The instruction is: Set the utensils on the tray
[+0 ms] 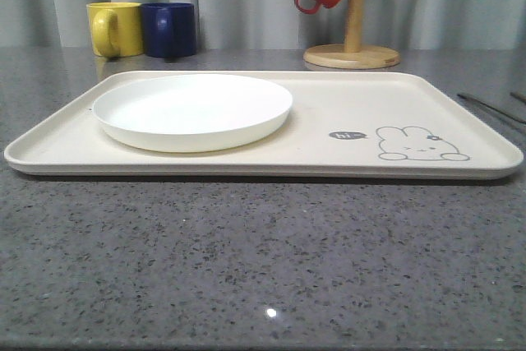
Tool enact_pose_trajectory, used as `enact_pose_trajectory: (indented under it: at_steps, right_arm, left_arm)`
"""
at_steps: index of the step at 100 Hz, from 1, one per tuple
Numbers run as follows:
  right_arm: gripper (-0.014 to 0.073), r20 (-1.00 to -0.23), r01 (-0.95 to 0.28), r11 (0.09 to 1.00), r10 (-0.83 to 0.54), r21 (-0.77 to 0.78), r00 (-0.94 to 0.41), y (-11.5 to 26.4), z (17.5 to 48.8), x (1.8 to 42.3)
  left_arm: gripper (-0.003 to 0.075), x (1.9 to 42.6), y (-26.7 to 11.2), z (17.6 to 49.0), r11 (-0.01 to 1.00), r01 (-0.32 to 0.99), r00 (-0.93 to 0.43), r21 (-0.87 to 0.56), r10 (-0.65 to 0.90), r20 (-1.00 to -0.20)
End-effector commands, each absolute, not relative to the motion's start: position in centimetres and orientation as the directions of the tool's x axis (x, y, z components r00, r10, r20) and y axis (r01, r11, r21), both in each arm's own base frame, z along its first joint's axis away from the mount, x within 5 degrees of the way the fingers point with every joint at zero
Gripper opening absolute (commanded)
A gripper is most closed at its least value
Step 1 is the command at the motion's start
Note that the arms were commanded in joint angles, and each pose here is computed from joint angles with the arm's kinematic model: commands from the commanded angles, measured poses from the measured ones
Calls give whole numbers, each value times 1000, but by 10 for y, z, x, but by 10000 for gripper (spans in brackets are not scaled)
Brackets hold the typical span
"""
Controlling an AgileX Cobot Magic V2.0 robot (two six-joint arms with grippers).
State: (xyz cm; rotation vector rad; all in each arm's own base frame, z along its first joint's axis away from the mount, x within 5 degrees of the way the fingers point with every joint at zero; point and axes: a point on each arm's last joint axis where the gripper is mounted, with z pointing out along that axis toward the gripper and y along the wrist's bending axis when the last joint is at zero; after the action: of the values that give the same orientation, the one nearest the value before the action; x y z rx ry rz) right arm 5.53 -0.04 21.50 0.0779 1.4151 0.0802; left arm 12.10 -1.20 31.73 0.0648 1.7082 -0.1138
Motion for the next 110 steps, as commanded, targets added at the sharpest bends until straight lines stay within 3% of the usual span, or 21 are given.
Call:
enact_pose_trajectory:
  at_steps: [1, 26, 47, 62, 84, 93, 110]
  right_arm:
    - [-68, -956, -12, 996, 83, 83, 281, -1, 249, 47]
    - [-68, -992, -2, 996, 84, 85, 95, 0, 308, 49]
    - [-68, -973, 19, 996, 87, 85, -214, 0, 342, 77]
    - [-68, -932, 23, 994, 109, 107, -346, 1, 350, 105]
    - [-58, -880, 35, 992, 123, 120, -459, 2, 337, 133]
    - [17, -861, 39, 992, 124, 120, -493, 2, 332, 137]
    - [312, -848, 41, 992, 123, 119, -516, 2, 330, 138]
  left_arm:
    - [-18, 121, -9, 335, 995, 79, -34, -56, -53, -998]
    - [-18, 121, -9, 335, 995, 79, -34, -56, -53, -998]
    - [-18, 121, -9, 335, 995, 79, -34, -56, -53, -998]
    - [-18, 121, -9, 335, 995, 79, -34, -56, -53, -998]
    - [-18, 121, -9, 335, 995, 79, -34, -56, -53, -998]
    - [-18, 121, -9, 335, 995, 79, -34, -56, -53, -998]
    - [-18, 121, -9, 335, 995, 79, -34, -56, -53, -998]
